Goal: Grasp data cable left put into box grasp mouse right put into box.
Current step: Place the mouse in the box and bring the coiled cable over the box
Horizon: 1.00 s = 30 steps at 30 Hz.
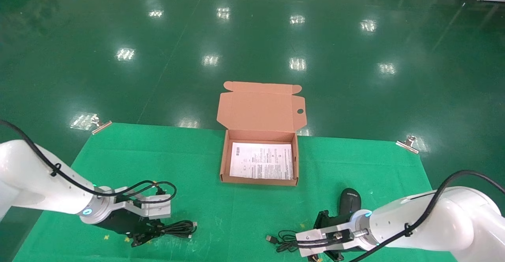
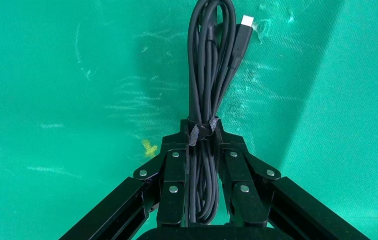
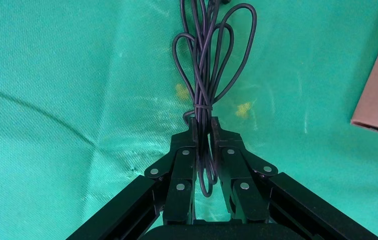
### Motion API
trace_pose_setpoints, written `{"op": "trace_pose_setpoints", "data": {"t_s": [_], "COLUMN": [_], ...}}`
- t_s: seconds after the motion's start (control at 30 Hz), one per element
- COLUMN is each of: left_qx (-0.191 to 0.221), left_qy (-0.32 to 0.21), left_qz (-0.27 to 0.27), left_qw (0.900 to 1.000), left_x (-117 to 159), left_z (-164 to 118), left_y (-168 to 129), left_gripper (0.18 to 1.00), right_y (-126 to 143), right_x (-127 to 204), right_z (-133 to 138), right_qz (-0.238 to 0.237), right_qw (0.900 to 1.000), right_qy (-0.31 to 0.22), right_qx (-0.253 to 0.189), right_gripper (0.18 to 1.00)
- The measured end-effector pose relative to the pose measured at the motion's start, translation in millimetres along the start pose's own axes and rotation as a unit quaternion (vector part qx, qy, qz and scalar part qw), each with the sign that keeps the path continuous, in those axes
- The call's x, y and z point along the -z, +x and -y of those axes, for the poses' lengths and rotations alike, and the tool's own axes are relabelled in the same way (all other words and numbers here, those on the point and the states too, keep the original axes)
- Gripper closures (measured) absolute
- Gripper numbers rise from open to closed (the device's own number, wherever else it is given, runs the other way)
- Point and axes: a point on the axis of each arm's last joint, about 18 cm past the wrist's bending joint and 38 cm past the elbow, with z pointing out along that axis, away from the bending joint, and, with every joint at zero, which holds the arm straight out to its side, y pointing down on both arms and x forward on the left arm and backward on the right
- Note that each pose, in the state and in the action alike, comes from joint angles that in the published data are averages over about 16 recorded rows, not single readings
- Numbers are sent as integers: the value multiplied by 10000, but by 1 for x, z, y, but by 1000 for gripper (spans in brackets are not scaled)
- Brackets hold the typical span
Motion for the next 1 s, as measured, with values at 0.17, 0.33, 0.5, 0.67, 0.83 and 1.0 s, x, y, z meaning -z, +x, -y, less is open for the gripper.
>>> {"op": "trace_pose_setpoints", "data": {"t_s": [0.17, 0.33, 0.5, 0.67, 0.83, 1.0], "left_qx": [-288, -659, -910, -1022, -1055, -1055], "left_qy": [188, 317, 334, 373, 505, 658], "left_qz": [286, 822, 1536, 2311, 2976, 3469], "left_qw": [9990, 9939, 9834, 9668, 9475, 9296], "left_x": [23, 58, 96, 132, 162, 184], "left_z": [-2, 0, 10, 33, 62, 91], "left_y": [-11, -30, -51, -73, -92, -107], "left_gripper": [913, 914, 915, 916, 916, 917], "right_y": [18, 51, 93, 141, 189, 231], "right_x": [31, 78, 129, 173, 205, 224], "right_z": [-14, -28, -30, -13, 19, 56], "right_qz": [-405, -1081, -1901, -2679, -3286, -3701], "right_qw": [9982, 9905, 9767, 9597, 9422, 9263], "right_qy": [0, -23, 11, 161, 416, 681], "right_qx": [-447, -856, -999, -827, -511, -199], "right_gripper": [954, 958, 958, 959, 959, 959]}}
